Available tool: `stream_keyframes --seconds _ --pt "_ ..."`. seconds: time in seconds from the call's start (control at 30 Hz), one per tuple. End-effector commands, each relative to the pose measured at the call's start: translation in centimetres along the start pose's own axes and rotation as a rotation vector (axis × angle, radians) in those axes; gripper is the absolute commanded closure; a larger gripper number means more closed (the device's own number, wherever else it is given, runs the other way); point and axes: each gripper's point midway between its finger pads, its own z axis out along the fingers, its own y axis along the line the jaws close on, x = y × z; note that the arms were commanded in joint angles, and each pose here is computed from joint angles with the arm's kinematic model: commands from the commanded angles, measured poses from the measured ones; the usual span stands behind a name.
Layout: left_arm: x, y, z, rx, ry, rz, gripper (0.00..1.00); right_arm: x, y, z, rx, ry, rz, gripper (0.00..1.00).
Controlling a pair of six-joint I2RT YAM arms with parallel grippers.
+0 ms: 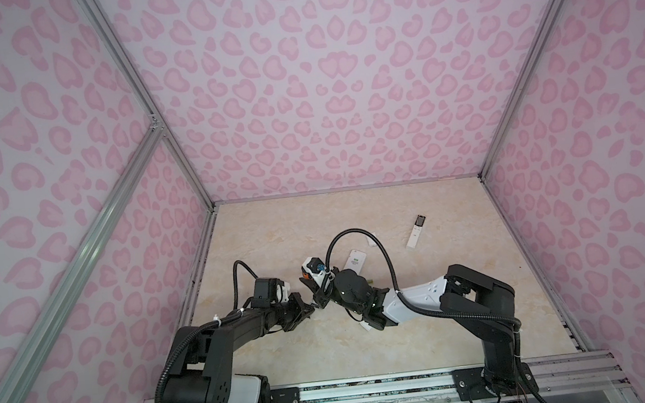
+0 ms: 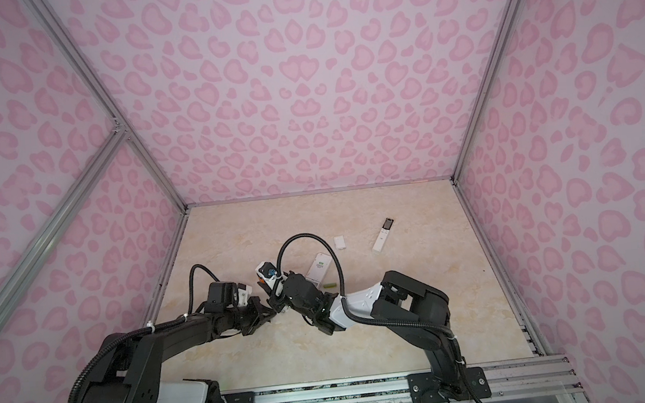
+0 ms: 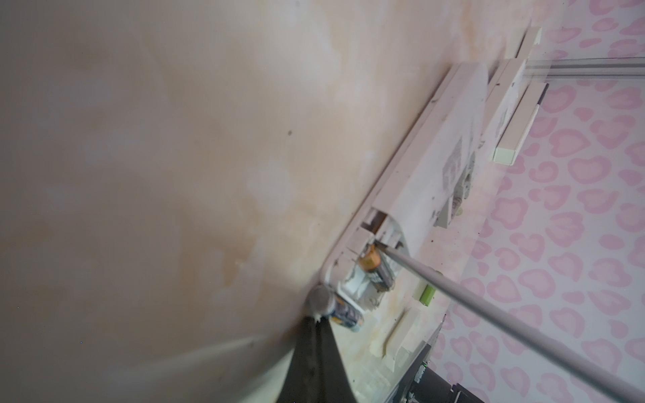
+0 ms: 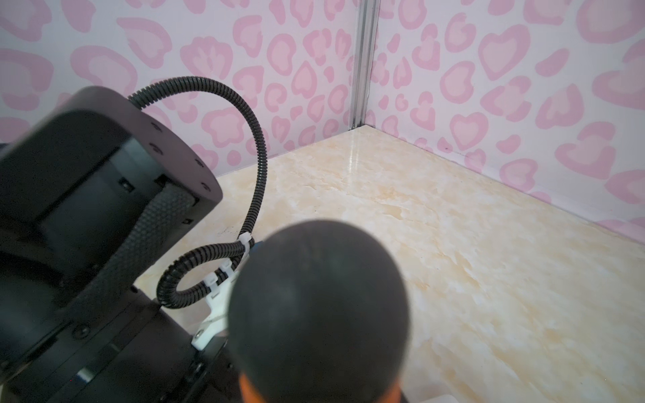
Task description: Unload the batteries from the remote control
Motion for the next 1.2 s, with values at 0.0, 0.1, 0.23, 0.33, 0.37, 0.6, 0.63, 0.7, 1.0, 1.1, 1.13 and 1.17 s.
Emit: stream_keyframes --seconds 0.0,0.1,0.23,0.33,0.37,0.6,0.63,0.7,1.0,1.1,1.13,1.17 --pt "-0.7 1.5 0.1 -0.079 -0.040 -0.029 0.96 3.1 -0.3 -0.2 0.006 0.110 0.042 1.00" --pt "-0.7 1.4 0.2 -0.076 -0.036 -0.031 0.96 2.8 -1.2 -0.1 0.021 0.102 0.108 1.00" --pt "-0.9 1.1 0.1 -0.070 -0.038 -0.027 0.96 2.5 -2.2 0.0 0.014 0.088 0.190 1.00" --pt "-0.9 1.1 0.1 -0.069 -0.039 -0.024 0.96 2.3 -2.7 0.0 0.004 0.075 0.230 1.00" --pt "-0.9 1.0 0.1 -0.068 -0.039 -0.023 0.96 2.2 -2.7 -0.1 -0.001 0.068 0.237 1.00" --pt "-0.7 1.2 0.2 -0.071 -0.035 -0.025 0.96 1.8 -2.5 0.0 -0.013 0.080 0.179 1.00" --pt "-0.7 1.3 0.1 -0.070 -0.035 -0.025 0.96 1.8 -2.5 0.0 -0.012 0.087 0.165 1.00" --pt "-0.6 1.4 0.1 -0.073 -0.035 -0.024 0.96 1.9 -2.0 0.0 -0.008 0.114 0.102 1.00" --pt "-0.6 1.5 0.2 -0.075 -0.033 -0.026 0.96 4.1 0.9 0.4 -0.055 0.264 -0.184 1.00" --pt "-0.7 1.4 0.2 -0.073 -0.035 -0.026 0.96 4.7 1.4 0.6 -0.083 0.287 -0.210 1.00" --pt "-0.8 1.4 0.2 -0.072 -0.037 -0.025 0.96 4.7 1.5 0.6 -0.088 0.288 -0.210 1.00" --pt "-0.8 1.3 0.2 -0.071 -0.036 -0.025 0.96 4.7 1.7 0.6 -0.099 0.286 -0.210 1.00"
